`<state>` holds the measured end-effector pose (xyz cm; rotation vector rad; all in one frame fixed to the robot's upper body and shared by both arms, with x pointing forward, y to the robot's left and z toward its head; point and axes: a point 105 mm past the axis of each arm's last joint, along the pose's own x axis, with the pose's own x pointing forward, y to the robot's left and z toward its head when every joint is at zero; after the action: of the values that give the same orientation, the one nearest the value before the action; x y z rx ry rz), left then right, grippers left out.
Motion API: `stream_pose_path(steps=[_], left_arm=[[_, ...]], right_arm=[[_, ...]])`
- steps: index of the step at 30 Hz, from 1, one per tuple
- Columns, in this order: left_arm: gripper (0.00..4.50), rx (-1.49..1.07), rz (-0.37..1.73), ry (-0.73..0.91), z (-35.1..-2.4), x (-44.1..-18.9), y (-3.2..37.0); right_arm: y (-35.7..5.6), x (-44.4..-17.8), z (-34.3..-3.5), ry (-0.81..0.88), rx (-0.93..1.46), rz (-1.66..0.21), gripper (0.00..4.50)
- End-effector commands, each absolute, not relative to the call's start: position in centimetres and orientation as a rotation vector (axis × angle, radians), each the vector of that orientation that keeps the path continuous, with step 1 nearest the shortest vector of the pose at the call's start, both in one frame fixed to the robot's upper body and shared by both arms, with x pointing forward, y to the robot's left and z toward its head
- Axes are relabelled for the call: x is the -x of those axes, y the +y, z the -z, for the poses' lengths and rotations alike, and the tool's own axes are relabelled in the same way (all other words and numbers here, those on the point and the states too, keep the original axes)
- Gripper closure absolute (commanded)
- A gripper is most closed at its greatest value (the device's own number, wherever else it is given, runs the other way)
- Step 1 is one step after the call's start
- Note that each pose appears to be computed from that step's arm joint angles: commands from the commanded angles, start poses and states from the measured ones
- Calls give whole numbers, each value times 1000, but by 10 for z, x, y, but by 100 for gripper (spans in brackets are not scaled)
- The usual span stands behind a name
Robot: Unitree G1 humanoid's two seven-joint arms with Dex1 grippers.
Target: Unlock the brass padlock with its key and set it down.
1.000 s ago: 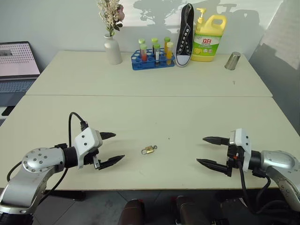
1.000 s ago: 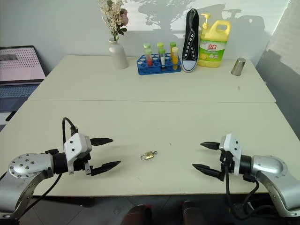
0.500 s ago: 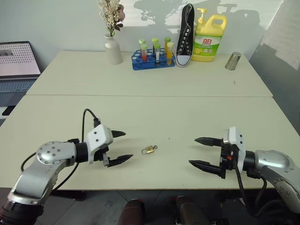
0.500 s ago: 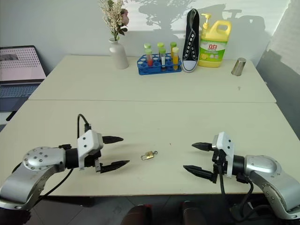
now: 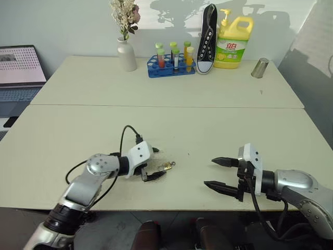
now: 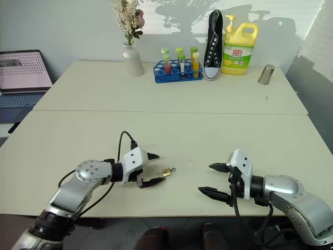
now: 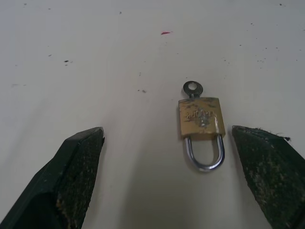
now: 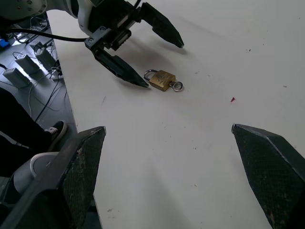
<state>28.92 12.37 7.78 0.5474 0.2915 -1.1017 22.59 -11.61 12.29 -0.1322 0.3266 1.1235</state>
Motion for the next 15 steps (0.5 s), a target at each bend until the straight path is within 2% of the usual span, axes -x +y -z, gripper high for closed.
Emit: stream_pose_path(steps=[1, 14, 15], left_arm=[[0, -563, 1112, 282, -81, -288, 121], [0, -545, 1126, 381, -68, -285, 118], [18, -546, 1127, 388, -67, -286, 118]], right_arm=[[-113, -221, -131, 290, 166, -1139, 6], [-110, -221, -134, 280, 169, -1128, 6], [-110, -221, -134, 279, 169, -1128, 2]])
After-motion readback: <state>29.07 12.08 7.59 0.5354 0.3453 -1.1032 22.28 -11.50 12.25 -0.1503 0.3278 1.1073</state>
